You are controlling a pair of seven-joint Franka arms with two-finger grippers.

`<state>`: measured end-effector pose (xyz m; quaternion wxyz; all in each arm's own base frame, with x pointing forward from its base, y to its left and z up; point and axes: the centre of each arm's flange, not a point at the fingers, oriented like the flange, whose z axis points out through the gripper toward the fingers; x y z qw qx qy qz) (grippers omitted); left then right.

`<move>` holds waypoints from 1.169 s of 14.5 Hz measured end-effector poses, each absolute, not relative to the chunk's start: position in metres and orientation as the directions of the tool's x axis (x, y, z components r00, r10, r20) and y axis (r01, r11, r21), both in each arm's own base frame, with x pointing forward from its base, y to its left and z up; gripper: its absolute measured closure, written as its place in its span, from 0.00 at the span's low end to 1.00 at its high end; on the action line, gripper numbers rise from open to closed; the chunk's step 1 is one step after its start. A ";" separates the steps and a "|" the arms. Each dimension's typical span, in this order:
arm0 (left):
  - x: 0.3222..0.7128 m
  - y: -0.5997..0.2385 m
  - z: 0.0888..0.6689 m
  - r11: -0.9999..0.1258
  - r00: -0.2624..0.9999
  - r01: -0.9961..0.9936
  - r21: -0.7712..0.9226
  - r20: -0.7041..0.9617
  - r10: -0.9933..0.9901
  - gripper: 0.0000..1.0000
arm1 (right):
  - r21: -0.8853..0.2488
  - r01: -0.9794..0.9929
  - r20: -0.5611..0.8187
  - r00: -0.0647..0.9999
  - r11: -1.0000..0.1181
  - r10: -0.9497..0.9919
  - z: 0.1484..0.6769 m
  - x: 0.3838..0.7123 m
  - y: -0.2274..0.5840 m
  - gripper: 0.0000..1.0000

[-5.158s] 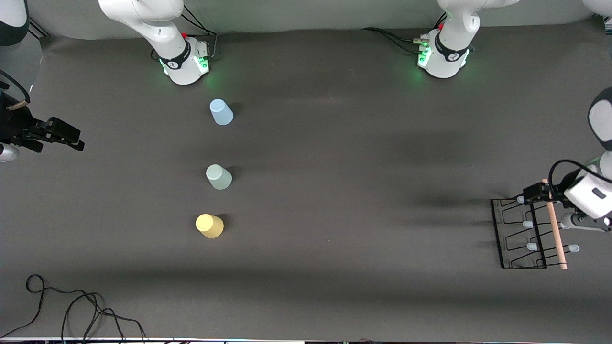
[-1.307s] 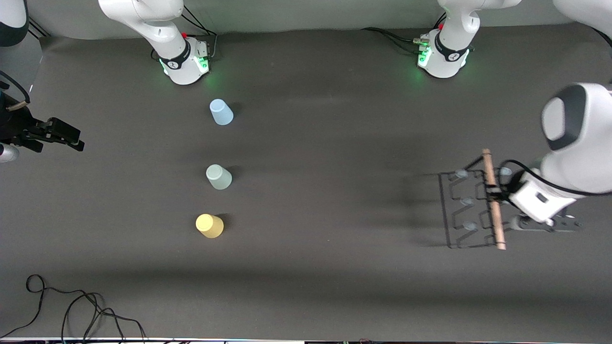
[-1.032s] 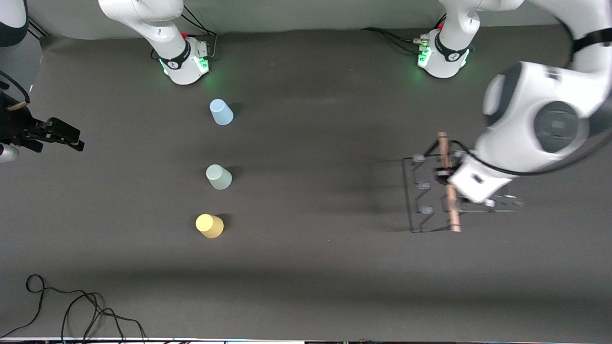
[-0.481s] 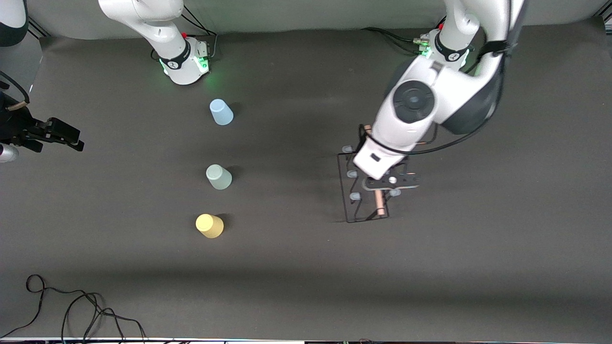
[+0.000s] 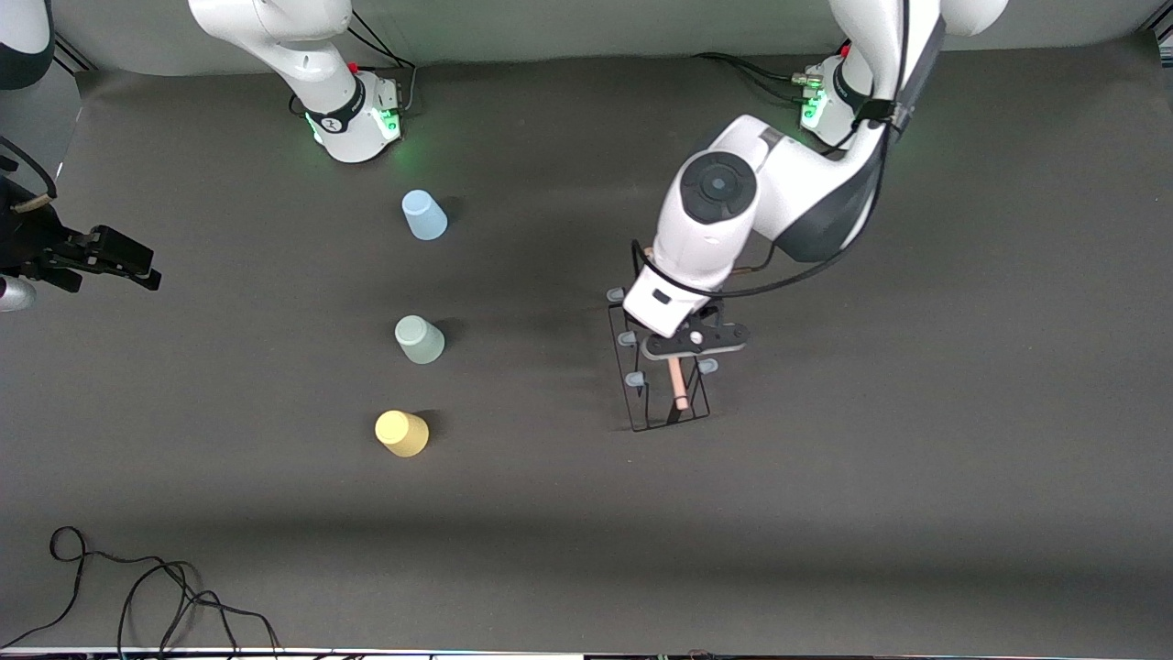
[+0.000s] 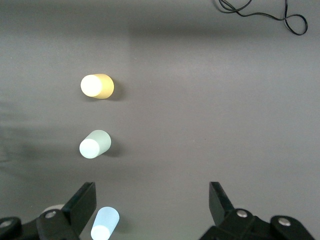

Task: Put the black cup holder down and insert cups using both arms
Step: 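Carry the rack to the table middle and set it down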

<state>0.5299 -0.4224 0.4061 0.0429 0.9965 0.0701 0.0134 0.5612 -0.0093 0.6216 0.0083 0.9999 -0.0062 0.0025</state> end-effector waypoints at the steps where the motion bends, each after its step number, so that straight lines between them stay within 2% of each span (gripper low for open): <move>1: 0.525 -0.432 0.404 -0.985 0.989 0.141 0.100 0.030 0.145 0.84 | 0.017 -0.013 0.005 1.000 -1.000 -0.012 0.622 0.561 -0.009 0.00; 5: 0.506 -0.464 0.375 -0.991 0.994 0.103 0.090 0.017 0.105 0.84 | 0.017 -0.013 0.005 1.000 -1.000 -0.013 0.622 0.561 -0.009 0.00; 10: 0.501 -0.471 0.353 -0.994 0.996 0.086 0.071 -0.001 0.086 0.84 | 0.017 -0.013 0.005 1.000 -1.000 -0.013 0.622 0.561 -0.009 0.00; 12: 0.503 -0.472 0.356 -0.993 0.996 0.085 0.077 0.006 0.085 0.67 | 0.017 -0.013 0.005 1.000 -1.000 -0.013 0.622 0.561 -0.009 0.00; 17: 0.509 -0.470 0.364 -0.993 0.996 0.080 0.086 0.037 0.083 0.17 | 0.017 -0.013 0.003 1.000 -1.000 -0.013 0.621 0.561 -0.009 0.00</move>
